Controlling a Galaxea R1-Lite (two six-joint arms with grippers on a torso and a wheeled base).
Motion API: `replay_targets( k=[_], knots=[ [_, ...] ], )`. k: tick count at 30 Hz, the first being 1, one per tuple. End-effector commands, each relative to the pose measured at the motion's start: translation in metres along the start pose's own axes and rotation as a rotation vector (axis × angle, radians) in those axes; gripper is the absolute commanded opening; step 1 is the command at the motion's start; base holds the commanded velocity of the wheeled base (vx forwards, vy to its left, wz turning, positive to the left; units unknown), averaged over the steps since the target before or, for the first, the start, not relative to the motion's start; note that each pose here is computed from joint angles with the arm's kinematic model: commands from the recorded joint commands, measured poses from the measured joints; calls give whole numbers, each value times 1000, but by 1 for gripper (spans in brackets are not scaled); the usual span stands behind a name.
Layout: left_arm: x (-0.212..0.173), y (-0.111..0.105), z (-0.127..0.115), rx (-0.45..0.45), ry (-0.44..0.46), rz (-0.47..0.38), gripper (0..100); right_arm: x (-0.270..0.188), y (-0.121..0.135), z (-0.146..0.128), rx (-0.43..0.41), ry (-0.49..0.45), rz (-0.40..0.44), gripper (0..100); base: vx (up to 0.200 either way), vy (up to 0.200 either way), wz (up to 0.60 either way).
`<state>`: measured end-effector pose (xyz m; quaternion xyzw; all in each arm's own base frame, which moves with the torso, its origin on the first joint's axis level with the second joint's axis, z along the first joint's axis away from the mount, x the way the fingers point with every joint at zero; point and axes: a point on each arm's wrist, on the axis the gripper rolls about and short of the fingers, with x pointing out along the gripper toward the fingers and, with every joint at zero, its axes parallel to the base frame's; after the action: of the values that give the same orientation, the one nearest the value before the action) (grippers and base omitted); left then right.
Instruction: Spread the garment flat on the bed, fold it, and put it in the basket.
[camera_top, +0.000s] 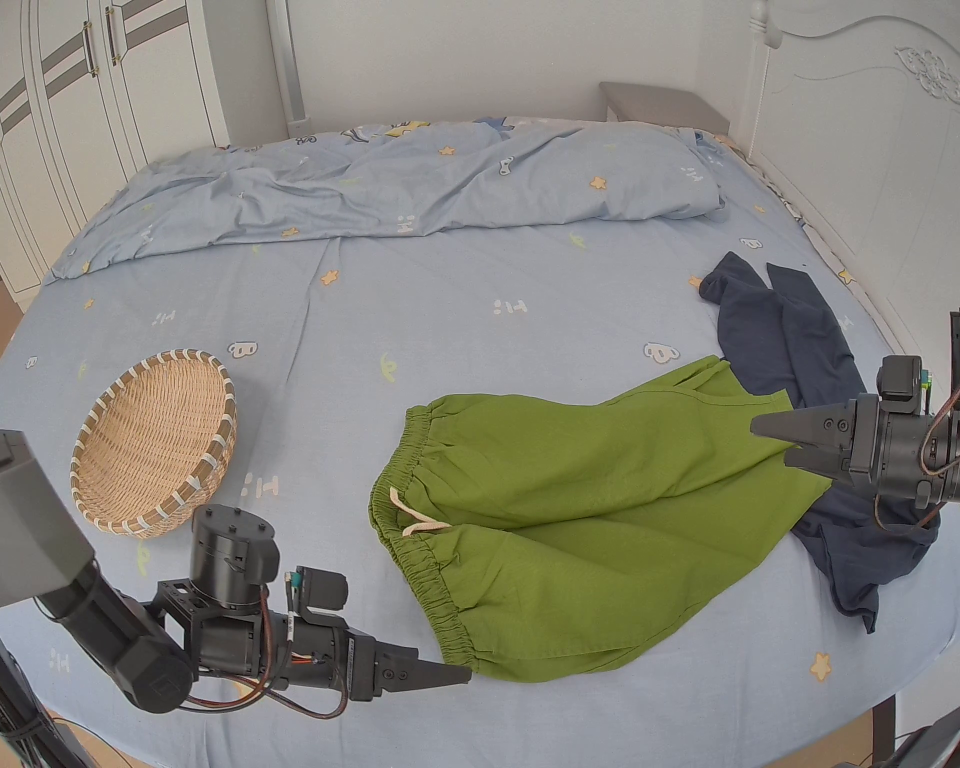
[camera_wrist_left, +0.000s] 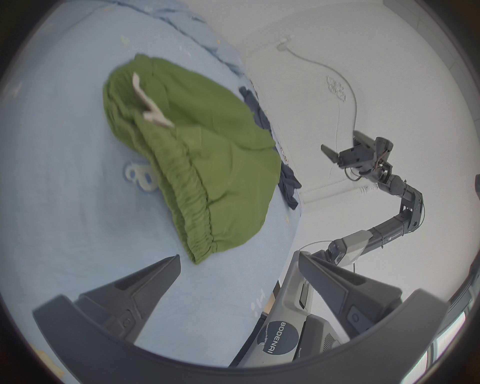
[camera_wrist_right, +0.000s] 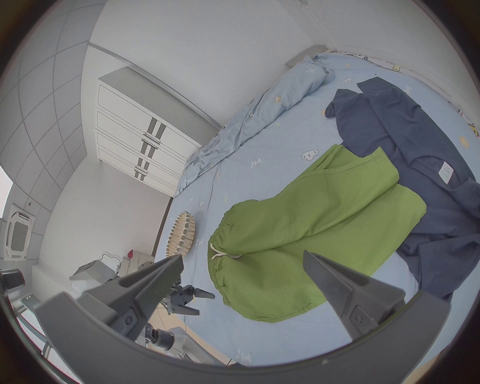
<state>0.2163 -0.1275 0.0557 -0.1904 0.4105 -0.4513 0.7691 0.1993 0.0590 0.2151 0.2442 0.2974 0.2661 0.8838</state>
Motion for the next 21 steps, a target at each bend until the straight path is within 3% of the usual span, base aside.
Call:
replay_targets(
  k=[1, 14, 21],
  knots=[
    [20, 15, -8, -40, 62, 11, 100, 0, 0, -3, -1, 8, 6, 100, 0, 0, 0],
    [32, 21, 3, -21, 32, 4, 100, 1, 1, -5, -10, 2, 15, 100, 0, 0, 0],
    [46, 29, 6, -22, 16, 69, 100, 1, 1, -5, -16, -7, 21, 100, 0, 0, 0]
  ],
)
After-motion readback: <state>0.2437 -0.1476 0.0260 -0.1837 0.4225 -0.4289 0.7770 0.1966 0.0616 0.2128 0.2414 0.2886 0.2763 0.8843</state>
